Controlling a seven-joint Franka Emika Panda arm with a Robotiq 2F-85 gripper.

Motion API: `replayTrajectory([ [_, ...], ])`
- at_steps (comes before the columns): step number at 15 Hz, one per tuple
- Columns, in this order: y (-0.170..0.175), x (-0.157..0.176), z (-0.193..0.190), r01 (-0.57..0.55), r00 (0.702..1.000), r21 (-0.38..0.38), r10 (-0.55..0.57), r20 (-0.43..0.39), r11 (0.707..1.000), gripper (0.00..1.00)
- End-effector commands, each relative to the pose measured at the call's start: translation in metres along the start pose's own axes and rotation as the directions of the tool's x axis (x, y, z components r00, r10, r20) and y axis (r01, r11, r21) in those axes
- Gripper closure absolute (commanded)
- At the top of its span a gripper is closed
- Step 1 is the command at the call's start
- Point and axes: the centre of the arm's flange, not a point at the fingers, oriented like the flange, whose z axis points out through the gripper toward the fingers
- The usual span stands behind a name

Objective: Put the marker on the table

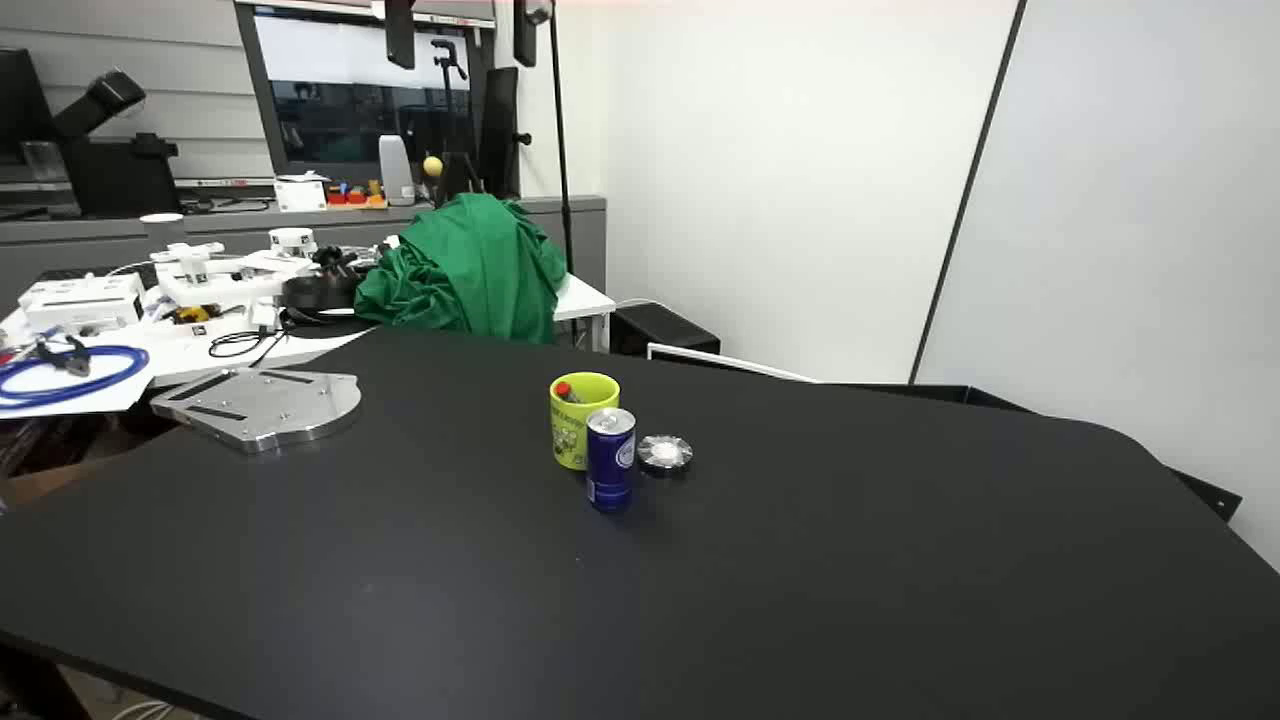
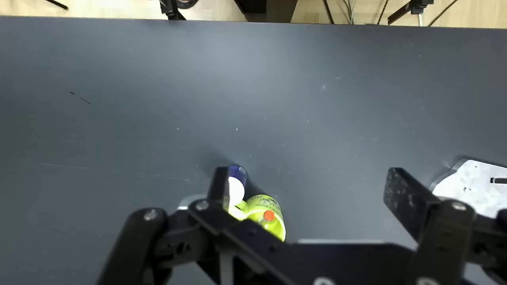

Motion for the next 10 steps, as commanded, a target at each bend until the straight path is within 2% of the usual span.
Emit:
replayTrajectory([
  [1,0.000,0.000,0.000,0.000,1.000,0.000,0.000,-0.001,1.000,0.00],
  [9,0.000,0.000,0.000,0.000,1.000,0.000,0.000,-0.002,1.000,0.00],
  [10,-0.003,0.016,0.001,-0.010,1.000,-0.004,0.010,0.029,1.000,0.00],
])
